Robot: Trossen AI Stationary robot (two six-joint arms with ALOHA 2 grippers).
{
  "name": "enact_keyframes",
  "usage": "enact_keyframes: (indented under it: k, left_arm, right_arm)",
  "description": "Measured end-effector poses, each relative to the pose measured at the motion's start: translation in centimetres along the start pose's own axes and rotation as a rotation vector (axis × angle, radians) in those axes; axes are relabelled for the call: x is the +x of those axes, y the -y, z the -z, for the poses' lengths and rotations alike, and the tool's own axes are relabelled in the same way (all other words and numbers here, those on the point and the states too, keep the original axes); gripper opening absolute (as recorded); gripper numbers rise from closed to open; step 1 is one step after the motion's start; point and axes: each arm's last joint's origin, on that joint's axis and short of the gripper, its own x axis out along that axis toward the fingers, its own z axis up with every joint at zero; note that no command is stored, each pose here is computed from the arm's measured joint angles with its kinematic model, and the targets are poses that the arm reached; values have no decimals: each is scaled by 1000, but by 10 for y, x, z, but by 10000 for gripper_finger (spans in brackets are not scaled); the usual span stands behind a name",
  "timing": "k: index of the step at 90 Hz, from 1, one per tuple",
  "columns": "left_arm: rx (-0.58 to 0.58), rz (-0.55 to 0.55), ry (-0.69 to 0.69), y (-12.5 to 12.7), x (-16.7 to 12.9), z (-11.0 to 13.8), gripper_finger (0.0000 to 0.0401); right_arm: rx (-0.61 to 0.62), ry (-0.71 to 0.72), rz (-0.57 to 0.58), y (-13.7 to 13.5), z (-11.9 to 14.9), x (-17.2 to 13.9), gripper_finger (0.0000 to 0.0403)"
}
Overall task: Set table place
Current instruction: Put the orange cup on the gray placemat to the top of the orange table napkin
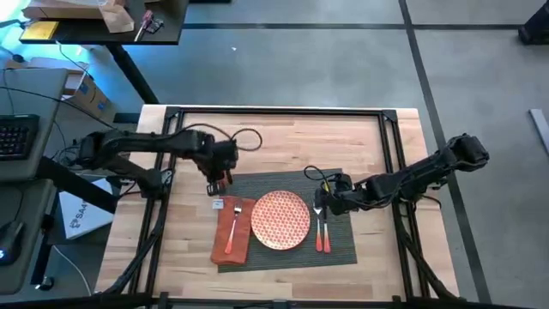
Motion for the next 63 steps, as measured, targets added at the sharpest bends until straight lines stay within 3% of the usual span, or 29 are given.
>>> enact_keyframes:
  k: [29, 55, 63]
  left_arm:
    - [31, 6, 82, 20, 26, -19, 10]
    - [-5, 55, 108, 19, 25, -23, 99]
    - [-43, 88, 103, 18, 21, -24, 121]
  right_arm:
    - [4, 17, 2, -4, -13, 4, 270]
    - [-44, -42, 32, -1, -12, 4, 270]
    - [-112, -64, 2, -4, -12, -1, 270]
